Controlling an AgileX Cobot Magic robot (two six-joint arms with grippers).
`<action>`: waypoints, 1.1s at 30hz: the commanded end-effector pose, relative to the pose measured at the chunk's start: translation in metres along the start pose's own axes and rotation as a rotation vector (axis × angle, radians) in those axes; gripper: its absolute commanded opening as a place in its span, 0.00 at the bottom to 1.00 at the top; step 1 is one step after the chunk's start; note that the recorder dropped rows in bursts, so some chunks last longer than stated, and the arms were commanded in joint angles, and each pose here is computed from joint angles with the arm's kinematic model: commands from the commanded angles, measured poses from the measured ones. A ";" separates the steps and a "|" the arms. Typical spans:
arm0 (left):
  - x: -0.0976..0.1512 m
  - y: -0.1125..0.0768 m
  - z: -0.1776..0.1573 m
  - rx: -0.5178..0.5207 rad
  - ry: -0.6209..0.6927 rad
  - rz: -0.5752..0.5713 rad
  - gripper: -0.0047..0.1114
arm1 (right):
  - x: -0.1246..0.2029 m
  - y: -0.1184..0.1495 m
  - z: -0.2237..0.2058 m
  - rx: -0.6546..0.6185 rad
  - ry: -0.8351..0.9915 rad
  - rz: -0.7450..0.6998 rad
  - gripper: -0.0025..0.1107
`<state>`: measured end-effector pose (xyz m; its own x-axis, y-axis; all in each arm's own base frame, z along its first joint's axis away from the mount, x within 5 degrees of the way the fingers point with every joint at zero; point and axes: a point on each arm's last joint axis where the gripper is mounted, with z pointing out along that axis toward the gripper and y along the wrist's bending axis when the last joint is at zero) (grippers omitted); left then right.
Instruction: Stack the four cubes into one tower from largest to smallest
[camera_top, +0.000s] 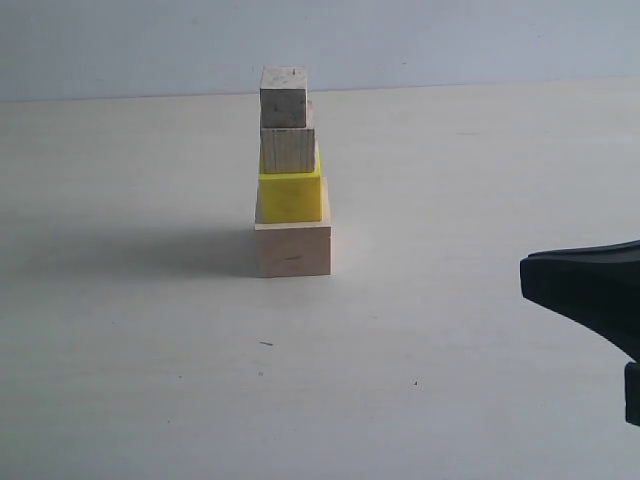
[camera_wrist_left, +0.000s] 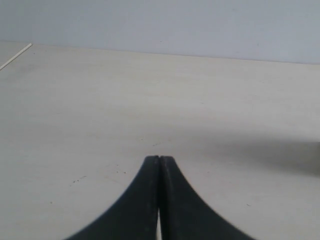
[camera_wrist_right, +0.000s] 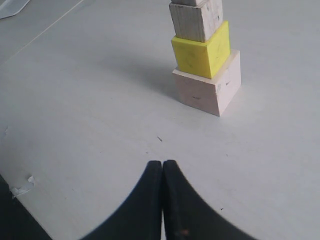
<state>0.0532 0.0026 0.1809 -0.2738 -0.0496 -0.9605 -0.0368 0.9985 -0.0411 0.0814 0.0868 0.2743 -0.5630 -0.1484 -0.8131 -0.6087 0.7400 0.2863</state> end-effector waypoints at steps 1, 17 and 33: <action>0.000 0.000 0.000 -0.001 -0.010 0.002 0.04 | 0.001 -0.001 -0.001 0.002 -0.008 -0.004 0.02; 0.000 0.000 0.000 -0.001 -0.010 0.002 0.04 | 0.001 -0.037 -0.082 0.647 -0.496 0.073 0.02; 0.000 0.000 0.000 -0.001 -0.010 0.002 0.04 | 0.050 -0.061 -0.050 0.713 -0.477 0.030 0.02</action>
<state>0.0532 0.0027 0.1809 -0.2737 -0.0501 -0.9605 -0.0384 0.9984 -0.0411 0.0635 0.0015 0.2528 -0.1884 0.0420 -0.9812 -0.0122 0.9989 0.0451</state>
